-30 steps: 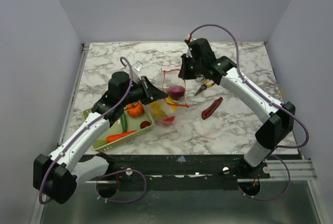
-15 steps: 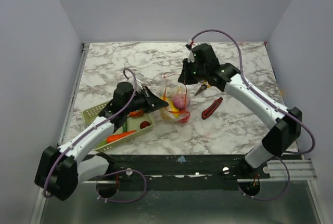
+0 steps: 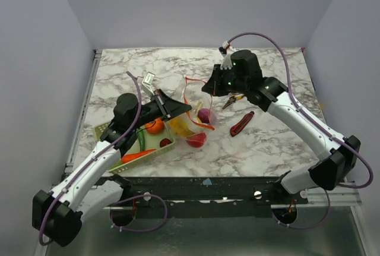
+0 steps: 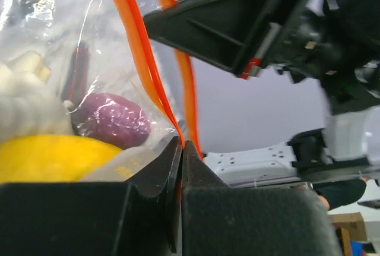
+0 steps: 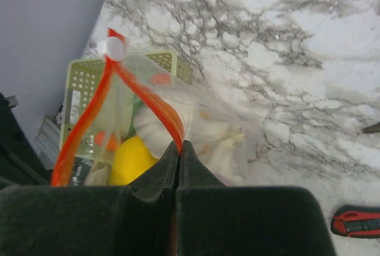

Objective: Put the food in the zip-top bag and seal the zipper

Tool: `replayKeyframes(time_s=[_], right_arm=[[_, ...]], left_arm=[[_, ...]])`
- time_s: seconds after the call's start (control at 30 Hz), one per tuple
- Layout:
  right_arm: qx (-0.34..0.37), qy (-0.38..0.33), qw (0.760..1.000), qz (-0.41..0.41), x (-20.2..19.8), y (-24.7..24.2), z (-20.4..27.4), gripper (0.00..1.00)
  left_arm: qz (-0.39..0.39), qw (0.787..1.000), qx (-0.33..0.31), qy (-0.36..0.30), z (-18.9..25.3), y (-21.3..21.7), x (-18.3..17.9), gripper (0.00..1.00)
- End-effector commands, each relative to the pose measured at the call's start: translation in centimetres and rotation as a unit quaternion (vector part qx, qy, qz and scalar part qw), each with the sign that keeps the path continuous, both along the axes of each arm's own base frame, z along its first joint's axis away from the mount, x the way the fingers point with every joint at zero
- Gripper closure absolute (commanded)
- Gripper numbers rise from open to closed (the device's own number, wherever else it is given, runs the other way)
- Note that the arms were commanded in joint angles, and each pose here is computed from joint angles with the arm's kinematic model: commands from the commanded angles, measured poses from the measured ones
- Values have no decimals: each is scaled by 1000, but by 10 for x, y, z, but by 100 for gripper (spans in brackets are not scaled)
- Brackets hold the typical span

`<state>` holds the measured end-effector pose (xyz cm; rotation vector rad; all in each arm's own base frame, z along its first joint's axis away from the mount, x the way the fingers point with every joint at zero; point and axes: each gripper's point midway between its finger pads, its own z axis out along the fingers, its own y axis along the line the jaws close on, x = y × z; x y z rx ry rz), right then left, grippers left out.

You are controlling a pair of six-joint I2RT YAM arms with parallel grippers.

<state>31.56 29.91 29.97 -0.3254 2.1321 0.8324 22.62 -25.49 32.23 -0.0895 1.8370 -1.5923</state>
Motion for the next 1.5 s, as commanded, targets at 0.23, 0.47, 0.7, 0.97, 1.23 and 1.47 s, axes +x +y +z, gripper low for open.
replayKeyframes(time_s=[0.23, 0.47, 0.7, 0.97, 1.23, 1.47], right_arm=[[18, -5, 1000, -18, 10, 6, 3, 100], [-17, -39, 999, 6, 14, 3, -12, 100], [26, -52, 987, 150, -13, 33, -20, 100], [71, -3, 961, 269, -36, 32, -32, 100], [109, 49, 939, 323, -38, 32, -44, 100], [127, 74, 927, 345, -35, 35, -44, 100]], left_arm=[[15, 998, 21, 57, -54, -9, 9, 100], [-9, 1000, 24, -6, -38, -11, 1, 91], [-51, 990, 32, -130, -53, 13, -8, 40], [62, 958, 132, -248, -41, 89, 23, 17], [50, 881, 207, -423, -27, 92, 32, 28], [-102, 866, 195, -448, -79, 64, 22, 53]])
